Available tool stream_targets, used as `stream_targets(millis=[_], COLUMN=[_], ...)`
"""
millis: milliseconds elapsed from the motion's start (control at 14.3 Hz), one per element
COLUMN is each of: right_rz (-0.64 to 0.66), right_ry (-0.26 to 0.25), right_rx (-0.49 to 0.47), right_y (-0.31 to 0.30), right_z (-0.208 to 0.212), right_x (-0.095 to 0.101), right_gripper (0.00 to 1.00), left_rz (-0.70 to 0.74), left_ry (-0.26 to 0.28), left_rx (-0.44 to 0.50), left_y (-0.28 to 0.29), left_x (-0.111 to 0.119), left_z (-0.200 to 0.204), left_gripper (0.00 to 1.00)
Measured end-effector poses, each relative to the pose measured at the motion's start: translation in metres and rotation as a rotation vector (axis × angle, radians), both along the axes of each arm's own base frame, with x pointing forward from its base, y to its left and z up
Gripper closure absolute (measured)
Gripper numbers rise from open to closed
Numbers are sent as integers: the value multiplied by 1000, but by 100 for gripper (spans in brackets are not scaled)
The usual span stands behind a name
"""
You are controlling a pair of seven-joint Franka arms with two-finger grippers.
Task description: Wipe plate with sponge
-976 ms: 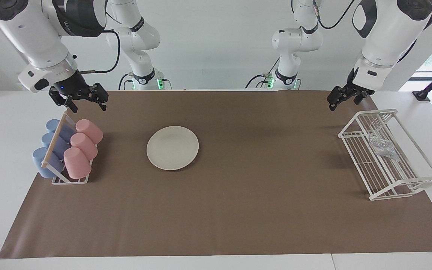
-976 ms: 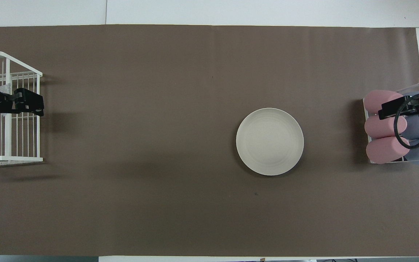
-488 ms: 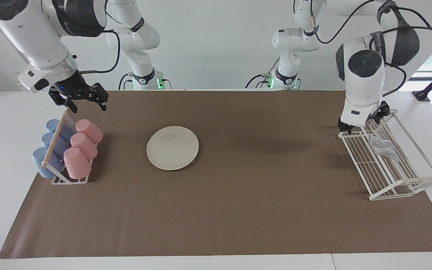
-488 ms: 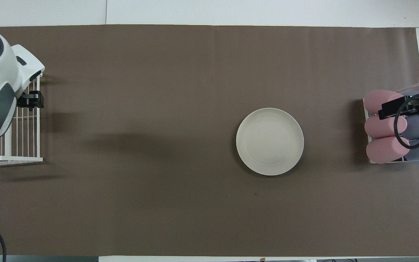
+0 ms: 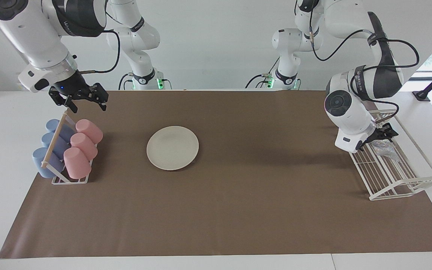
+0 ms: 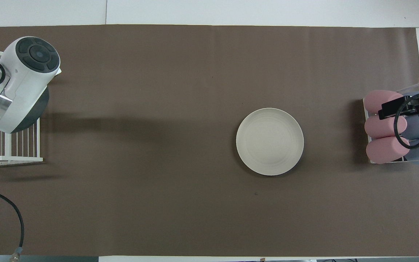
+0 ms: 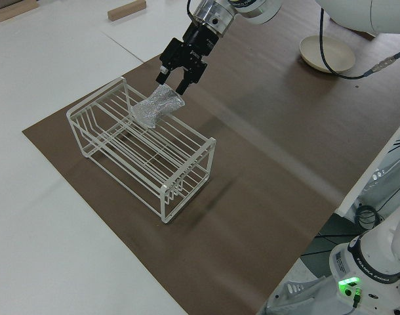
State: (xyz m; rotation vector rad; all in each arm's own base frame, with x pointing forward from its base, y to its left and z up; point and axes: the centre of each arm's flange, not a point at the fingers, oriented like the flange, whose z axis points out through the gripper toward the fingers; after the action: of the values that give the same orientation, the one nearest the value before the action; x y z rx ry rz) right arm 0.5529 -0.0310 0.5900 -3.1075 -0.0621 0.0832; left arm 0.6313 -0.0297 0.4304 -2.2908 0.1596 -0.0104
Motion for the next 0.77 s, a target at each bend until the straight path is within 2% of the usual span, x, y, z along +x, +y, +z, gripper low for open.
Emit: stream_targets(millis=[279,767], right_rz=[0,-1], right_ry=[0,0], right_rx=[0,0], right_y=[0,-1], right_z=[0,0], right_x=[0,0], right_gripper=[0,0], left_rz=[6,16], left_ry=[-2,-25], left_rx=[12,5], left_y=[13,11], left_x=[3,3], left_z=[-5,-7], left_gripper=[0,81])
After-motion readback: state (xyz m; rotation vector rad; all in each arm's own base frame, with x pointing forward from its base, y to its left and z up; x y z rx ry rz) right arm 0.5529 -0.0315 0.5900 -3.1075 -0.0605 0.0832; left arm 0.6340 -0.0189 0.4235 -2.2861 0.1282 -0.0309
